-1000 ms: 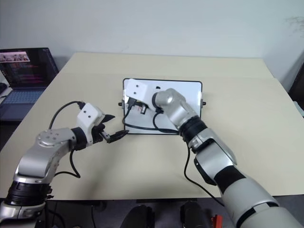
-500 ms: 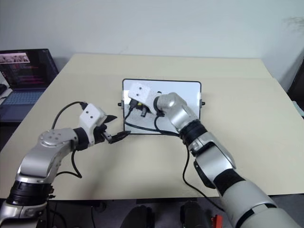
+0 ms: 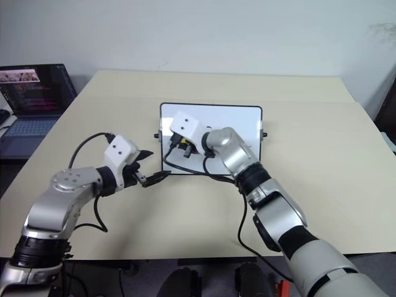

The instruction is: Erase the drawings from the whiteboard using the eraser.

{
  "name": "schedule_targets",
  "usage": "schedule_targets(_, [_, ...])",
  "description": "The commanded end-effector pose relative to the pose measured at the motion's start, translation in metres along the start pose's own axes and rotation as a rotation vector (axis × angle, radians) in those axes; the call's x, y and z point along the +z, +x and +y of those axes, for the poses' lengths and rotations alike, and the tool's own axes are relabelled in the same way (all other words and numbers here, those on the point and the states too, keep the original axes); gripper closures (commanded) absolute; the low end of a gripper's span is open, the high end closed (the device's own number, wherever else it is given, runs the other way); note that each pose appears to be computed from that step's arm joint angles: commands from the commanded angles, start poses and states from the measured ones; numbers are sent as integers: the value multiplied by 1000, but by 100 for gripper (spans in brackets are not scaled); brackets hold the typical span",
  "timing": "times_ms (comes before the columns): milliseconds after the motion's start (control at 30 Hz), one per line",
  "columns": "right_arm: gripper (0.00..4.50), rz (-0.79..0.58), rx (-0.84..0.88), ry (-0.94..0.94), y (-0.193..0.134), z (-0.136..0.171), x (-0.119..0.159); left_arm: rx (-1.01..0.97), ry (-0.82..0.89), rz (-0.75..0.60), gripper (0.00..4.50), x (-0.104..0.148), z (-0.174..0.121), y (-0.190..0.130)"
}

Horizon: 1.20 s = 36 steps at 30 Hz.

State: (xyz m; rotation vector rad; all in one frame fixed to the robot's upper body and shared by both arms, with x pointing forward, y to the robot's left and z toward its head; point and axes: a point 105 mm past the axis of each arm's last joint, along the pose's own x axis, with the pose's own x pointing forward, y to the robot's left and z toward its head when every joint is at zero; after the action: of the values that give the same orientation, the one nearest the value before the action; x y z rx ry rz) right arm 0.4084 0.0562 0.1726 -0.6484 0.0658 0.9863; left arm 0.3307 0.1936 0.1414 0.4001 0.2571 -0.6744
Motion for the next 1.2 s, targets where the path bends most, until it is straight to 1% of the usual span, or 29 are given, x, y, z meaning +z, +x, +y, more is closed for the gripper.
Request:
schedule_targets(33, [353,71,3,15,-6,-5,-19,2,43,-45,0,14,0,-1])
schedule_targets(100, [353,95,61,8,-5,8,-28,0,42,-45,0,14,-1,-1])
schedule_targets(200, [353,87,31,13,-6,5,-27,-3,41,-45,0,14,-2,-1])
schedule_targets(300, [353,28,-125,49,-10,-24,-14,-6,41,-46,0,14,-3,0])
schedule_targets(400, [353,24,-145,64,-13,-31,-13,-9,42,-46,0,14,-3,0])
schedule_targets(500, [353,60,-78,66,-12,-21,-23,-10,42,-46,0,15,-3,1])
schedule_targets(567, [353,97,24,49,-11,0,-34,-14,43,-47,0,15,-3,2])
schedule_targets(633, [353,105,46,46,-11,7,-38,-17,44,-48,0,16,-3,2])
schedule_targets(800, [353,74,-136,34,-16,-25,-29,-22,45,-46,0,16,-4,2])
schedule_targets(900, [353,77,-157,33,-18,-31,-30,-25,47,-47,0,16,-4,3])
schedule_targets(967, [353,103,-118,38,-18,-25,-37,-28,47,-48,0,17,-4,4])
schedule_targets(1100, [353,169,24,15,-18,2,-56,-32,49,-49,0,17,-4,4])
schedule_targets(1200, [353,193,96,-11,-20,16,-63,-33,50,-49,0,17,-4,5])
